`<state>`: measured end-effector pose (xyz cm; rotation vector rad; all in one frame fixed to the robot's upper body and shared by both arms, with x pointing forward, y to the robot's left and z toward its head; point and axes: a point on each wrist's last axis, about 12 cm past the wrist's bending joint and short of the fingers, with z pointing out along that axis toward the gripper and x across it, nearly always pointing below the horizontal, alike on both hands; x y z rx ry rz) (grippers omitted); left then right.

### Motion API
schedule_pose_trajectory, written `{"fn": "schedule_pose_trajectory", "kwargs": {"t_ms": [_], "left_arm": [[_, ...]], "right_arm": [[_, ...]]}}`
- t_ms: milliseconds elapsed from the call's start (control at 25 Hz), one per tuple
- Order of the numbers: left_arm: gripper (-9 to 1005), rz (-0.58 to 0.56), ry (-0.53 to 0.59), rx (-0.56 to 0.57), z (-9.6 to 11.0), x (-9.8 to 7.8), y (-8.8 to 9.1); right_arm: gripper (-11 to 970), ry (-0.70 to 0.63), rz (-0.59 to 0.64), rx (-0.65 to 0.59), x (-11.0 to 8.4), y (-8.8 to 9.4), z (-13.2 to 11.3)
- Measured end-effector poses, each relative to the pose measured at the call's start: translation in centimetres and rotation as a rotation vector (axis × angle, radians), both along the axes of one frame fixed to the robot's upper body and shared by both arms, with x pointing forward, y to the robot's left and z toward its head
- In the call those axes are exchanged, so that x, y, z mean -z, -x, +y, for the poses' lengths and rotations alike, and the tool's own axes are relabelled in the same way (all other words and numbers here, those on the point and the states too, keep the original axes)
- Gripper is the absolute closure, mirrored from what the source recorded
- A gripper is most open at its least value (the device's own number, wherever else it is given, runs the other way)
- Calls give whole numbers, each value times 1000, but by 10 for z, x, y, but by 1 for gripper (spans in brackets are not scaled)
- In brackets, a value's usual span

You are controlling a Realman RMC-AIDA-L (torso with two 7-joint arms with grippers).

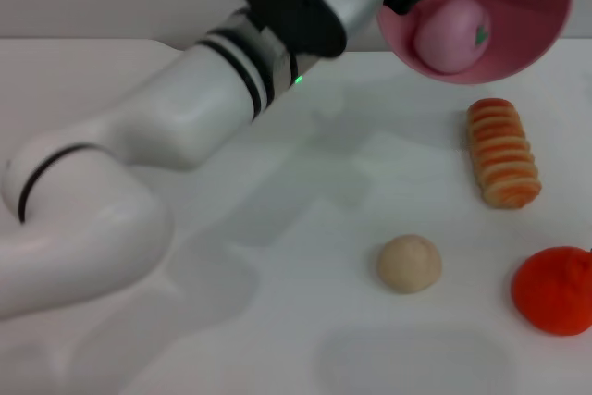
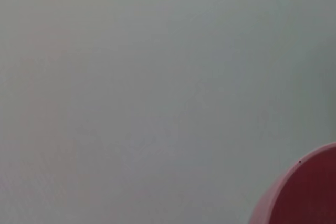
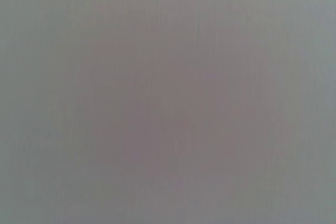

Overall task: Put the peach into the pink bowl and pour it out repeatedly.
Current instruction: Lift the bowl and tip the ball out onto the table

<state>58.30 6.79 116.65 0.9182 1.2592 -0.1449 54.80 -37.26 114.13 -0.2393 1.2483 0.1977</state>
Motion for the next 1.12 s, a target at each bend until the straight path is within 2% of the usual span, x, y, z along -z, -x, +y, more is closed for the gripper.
{"fn": "schedule_pose_trajectory", "kwargs": {"t_ms": [200, 360, 1120], "left_arm": [[949, -90, 77, 17, 2, 11, 14], [949, -136, 114, 34, 2, 12, 21], [949, -216, 168, 58, 1, 8, 29]], "right_arm": [[380, 2, -1, 4, -1, 0, -1], [380, 2, 4, 1, 0, -1, 0], [379, -6, 26, -28, 5, -2, 8]]}}
